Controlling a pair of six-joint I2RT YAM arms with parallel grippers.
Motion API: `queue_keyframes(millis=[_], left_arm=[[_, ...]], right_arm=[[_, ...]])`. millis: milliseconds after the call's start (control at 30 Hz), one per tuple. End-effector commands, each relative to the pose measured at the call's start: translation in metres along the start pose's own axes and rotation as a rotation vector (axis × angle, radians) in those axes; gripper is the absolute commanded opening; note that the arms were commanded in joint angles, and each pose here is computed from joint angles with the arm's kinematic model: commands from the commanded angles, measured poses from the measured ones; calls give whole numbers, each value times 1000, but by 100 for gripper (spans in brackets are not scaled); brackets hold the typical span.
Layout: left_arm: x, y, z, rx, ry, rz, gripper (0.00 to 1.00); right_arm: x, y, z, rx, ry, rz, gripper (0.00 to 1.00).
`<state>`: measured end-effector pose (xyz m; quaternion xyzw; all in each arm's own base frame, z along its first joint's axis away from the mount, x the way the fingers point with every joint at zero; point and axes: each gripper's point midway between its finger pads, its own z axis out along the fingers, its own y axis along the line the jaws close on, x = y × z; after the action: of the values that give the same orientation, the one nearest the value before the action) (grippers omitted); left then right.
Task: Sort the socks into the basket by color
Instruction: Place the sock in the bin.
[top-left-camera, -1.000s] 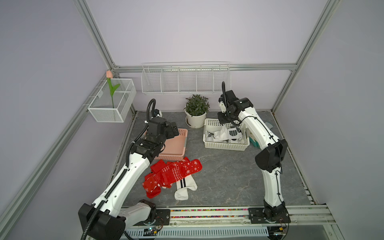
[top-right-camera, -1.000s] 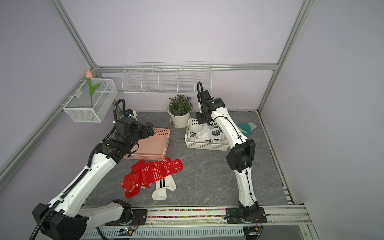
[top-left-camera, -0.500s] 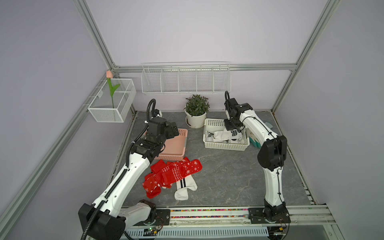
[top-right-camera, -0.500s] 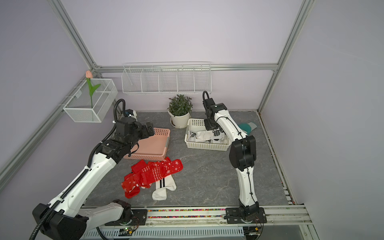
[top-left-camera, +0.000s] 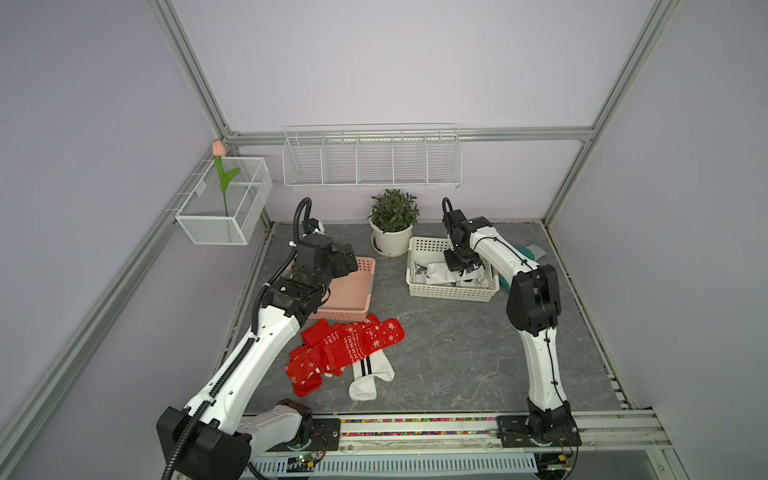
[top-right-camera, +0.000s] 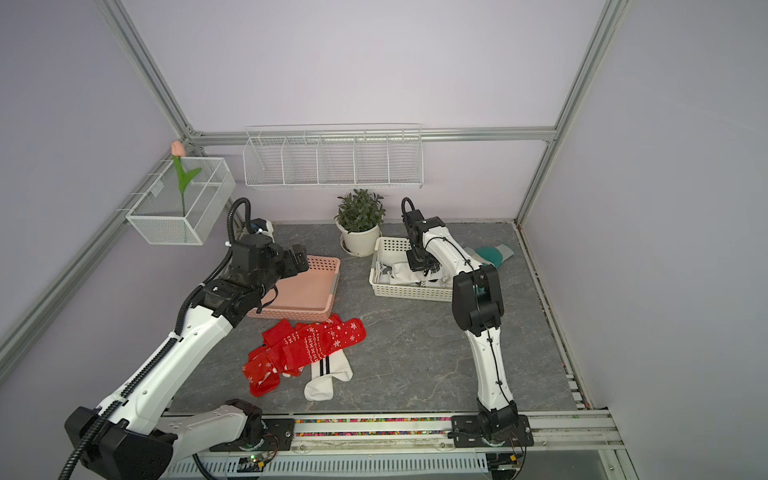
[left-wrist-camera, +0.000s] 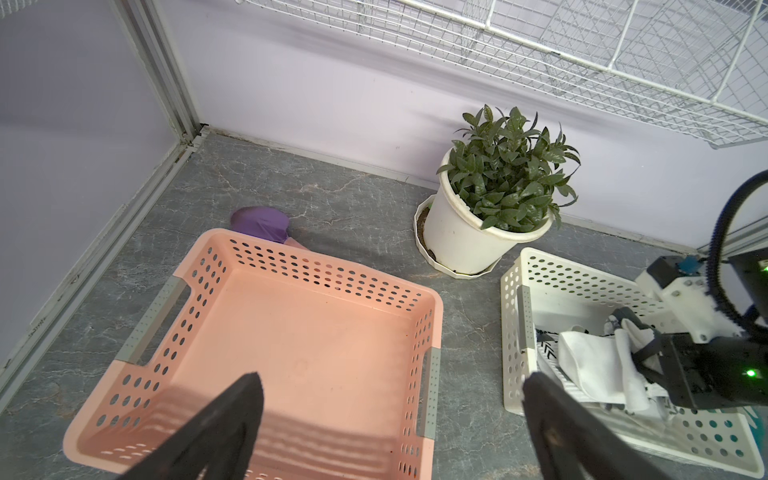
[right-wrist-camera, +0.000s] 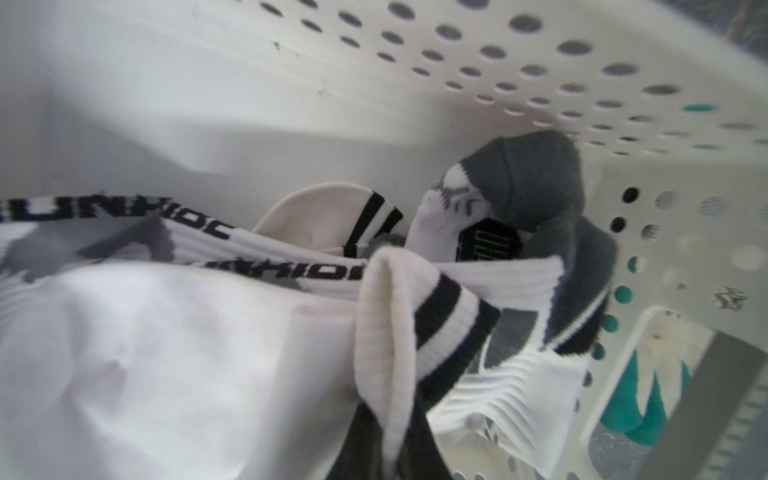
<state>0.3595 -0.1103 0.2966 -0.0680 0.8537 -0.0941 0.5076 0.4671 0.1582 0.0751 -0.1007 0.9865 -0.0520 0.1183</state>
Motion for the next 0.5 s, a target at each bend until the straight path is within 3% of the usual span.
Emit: queue_keyframes(millis=[0,233,467], left_arm=[[-1,-1,-1,3,-4,-7,99],[0,0,0,-2,-5,-8,99],[2,0,2,-4,3,-5,99]], right_arm=[[7,3,21,-33,31,36,12],[19,6,33,-54,64,41,25],[9,1,-2,-69,-16,35,38]])
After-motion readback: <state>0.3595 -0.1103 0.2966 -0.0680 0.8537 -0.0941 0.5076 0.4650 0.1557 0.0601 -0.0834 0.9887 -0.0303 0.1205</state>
